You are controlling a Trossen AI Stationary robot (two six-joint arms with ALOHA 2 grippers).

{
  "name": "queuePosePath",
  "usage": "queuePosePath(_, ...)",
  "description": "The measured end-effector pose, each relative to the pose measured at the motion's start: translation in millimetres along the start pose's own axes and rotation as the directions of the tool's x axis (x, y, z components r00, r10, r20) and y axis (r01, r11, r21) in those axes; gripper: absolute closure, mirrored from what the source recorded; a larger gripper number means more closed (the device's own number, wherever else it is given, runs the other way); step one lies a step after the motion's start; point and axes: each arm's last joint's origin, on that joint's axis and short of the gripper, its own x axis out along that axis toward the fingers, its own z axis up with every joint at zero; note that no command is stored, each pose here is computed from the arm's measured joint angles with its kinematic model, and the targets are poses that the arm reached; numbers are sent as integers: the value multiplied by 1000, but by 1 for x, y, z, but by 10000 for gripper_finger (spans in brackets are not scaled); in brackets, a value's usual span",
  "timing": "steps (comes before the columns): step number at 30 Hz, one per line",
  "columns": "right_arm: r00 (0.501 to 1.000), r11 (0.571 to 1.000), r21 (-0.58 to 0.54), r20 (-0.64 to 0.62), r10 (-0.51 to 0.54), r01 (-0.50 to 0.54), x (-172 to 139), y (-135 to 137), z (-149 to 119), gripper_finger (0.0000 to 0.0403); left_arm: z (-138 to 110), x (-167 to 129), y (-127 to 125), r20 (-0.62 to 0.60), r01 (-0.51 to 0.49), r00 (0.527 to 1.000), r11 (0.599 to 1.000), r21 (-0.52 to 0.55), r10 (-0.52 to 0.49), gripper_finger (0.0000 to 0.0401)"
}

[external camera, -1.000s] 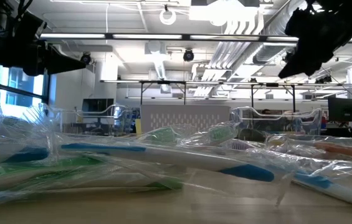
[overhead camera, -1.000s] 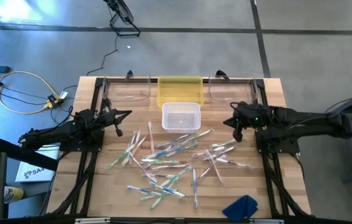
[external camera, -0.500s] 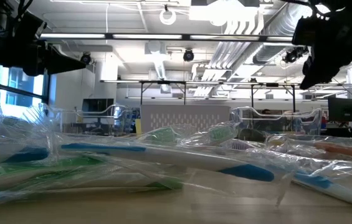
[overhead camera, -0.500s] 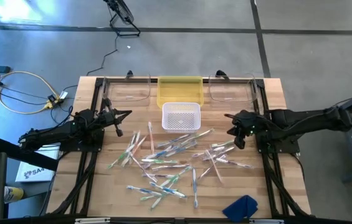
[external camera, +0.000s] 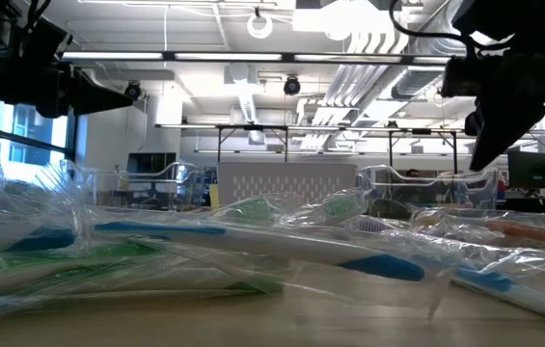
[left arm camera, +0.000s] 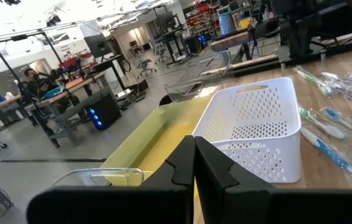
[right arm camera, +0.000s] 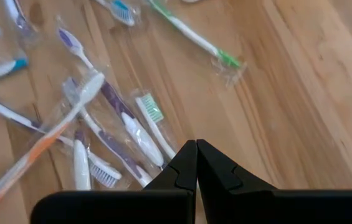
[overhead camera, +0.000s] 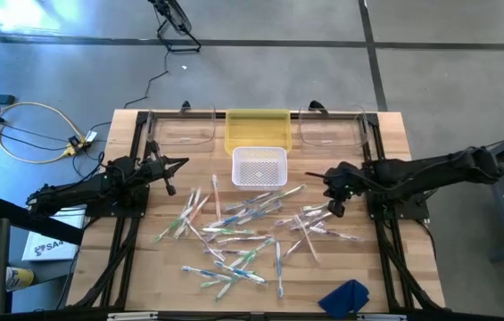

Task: Pick & Place Toothbrushes
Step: Put the green toothbrush into the white bin

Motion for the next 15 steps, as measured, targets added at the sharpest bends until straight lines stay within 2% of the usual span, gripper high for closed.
queuePosePath(7, 997, 999, 40, -73, -22, 25, 12, 1, -1, 389, 0, 0, 0, 0, 0, 1000, 1000, 0, 0, 401)
queuePosePath(15, 985, 998, -25, -161, -63, 59, 25, 1, -3, 301, 0, 0, 0, 0, 0, 1000, 1000, 0, 0, 401)
